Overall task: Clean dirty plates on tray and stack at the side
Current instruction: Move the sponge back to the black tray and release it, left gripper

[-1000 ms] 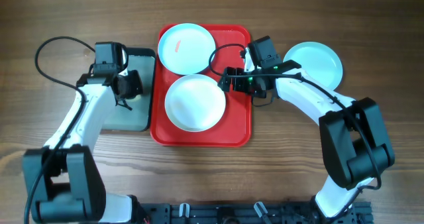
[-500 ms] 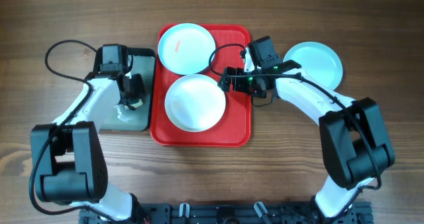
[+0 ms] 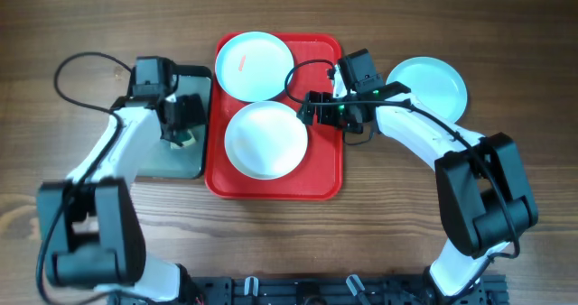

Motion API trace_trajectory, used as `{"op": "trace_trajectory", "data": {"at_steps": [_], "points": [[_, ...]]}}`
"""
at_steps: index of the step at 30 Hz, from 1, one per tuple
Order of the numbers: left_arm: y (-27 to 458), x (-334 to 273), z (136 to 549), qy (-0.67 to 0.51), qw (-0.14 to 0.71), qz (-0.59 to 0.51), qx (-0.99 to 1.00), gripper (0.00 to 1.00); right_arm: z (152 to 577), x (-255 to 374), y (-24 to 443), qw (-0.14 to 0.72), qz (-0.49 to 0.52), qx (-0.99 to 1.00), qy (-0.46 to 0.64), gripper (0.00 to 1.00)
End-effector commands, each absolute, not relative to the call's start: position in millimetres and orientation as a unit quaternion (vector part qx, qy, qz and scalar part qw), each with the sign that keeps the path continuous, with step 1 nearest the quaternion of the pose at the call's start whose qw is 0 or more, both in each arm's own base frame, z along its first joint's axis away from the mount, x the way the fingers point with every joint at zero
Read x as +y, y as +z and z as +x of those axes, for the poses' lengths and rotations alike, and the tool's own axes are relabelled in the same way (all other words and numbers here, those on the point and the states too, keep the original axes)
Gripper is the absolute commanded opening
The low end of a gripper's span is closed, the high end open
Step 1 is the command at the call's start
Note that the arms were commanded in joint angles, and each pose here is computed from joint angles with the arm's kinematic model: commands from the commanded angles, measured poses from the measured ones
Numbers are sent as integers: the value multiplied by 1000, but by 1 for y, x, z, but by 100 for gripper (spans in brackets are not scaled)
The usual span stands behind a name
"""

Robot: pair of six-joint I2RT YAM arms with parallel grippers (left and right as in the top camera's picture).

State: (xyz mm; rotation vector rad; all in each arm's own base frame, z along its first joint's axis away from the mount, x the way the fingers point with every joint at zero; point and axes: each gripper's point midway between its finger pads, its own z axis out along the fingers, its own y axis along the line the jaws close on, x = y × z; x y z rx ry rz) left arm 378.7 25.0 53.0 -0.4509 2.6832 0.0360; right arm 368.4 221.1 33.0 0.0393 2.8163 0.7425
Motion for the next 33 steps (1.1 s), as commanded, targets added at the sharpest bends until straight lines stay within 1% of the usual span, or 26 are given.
{"op": "trace_trajectory", "data": {"at_steps": [1,4,6,11,12,15,19,20,21,22,24,25,27,29,33], "points": [[152,26,405,-14,341,-180,922,100,375,228,55,135,2,953,271,100],[188,26,403,-22,387,-179,904,100,391,235,65,172,-7,942,288,100],[203,26,399,-25,405,-178,896,100,392,240,69,175,-13,938,300,100],[214,26,395,-27,416,-178,891,100,383,242,67,152,-16,938,310,99],[213,26,395,-27,415,-178,892,100,379,244,67,144,-18,938,315,94],[212,26,396,-26,414,-178,892,100,365,246,60,120,-20,945,302,83],[212,26,396,-26,414,-178,892,100,350,242,45,107,-22,961,253,76],[212,26,396,-26,414,-178,892,100,348,241,41,108,-24,965,239,67],[212,26,396,-26,414,-178,892,100,345,241,37,109,-27,968,225,55],[212,26,396,-26,414,-178,892,100,342,241,34,111,-31,970,212,46],[212,26,396,-26,414,-178,892,100,337,245,32,115,-41,972,199,35],[212,26,396,-26,414,-178,892,100,336,247,31,117,-45,973,194,31],[212,26,396,-26,414,-178,892,100,336,248,29,131,-52,976,168,31],[212,26,396,-26,414,-178,892,100,336,246,28,144,-54,977,146,35],[212,26,396,-26,414,-178,892,100,336,248,28,148,-57,977,142,38]]}}
